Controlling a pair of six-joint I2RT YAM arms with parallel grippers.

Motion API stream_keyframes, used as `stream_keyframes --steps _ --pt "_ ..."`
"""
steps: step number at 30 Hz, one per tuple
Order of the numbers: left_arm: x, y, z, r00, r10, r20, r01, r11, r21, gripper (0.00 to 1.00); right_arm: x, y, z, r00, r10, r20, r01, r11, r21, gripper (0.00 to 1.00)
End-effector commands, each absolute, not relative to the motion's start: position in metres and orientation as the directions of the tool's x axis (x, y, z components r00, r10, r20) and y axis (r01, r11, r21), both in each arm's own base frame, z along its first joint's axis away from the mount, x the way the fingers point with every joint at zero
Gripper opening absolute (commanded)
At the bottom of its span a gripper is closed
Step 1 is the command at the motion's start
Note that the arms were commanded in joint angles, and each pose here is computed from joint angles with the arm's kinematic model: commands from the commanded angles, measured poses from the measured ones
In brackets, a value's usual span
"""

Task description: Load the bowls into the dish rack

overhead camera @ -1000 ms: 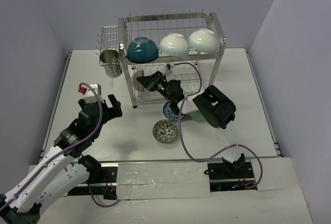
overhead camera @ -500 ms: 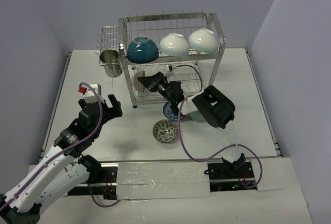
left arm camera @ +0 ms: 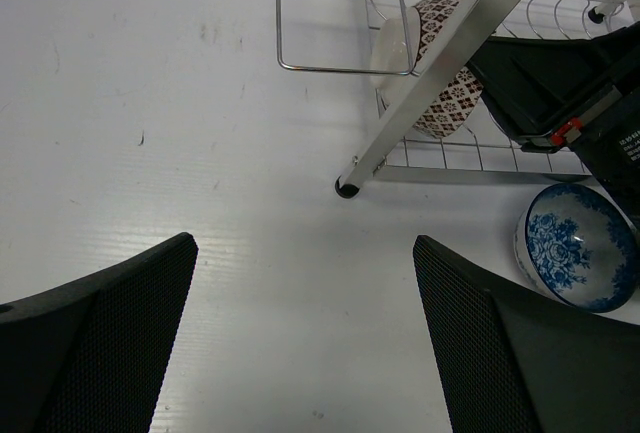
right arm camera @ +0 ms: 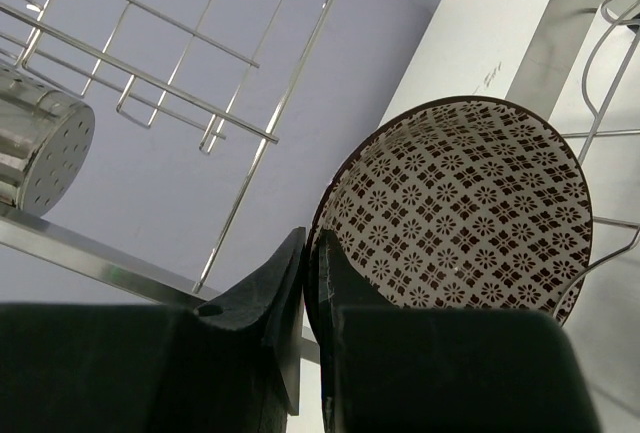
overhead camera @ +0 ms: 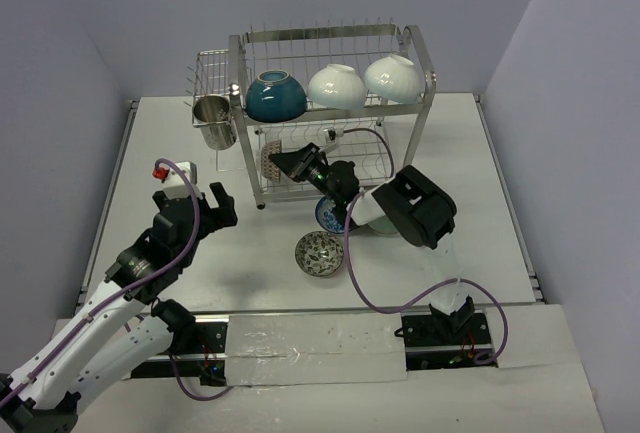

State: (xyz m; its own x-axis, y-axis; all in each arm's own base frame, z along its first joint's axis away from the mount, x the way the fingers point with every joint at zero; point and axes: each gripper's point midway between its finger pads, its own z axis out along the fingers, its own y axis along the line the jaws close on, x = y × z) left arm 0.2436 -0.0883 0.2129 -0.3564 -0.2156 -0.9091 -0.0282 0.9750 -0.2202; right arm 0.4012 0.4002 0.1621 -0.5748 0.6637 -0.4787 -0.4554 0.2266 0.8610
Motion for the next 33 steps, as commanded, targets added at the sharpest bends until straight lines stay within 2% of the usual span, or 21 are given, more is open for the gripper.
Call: stream_keyframes --steps 1,21,33 --pt "0.248 -0.093 0.220 -0.332 -0.223 -0.917 -0.003 0.972 -0.235 0.95 0.392 0.397 0.197 -0.542 0.665 -0.514 -0.545 0.187 0.817 0.02" --pt "0.248 -0.093 0.220 -0.332 -0.223 -0.917 -0.003 0.972 -0.235 0.95 0.393 0.392 0.176 -0.579 0.586 -0.567 -0.512 0.281 0.812 0.08" --pt "0.247 -0.092 0.220 -0.331 -0.221 -0.917 -0.004 0.972 -0.233 0.95 0.404 0.388 0.162 -0.597 0.567 -0.567 -0.477 0.317 0.820 0.17"
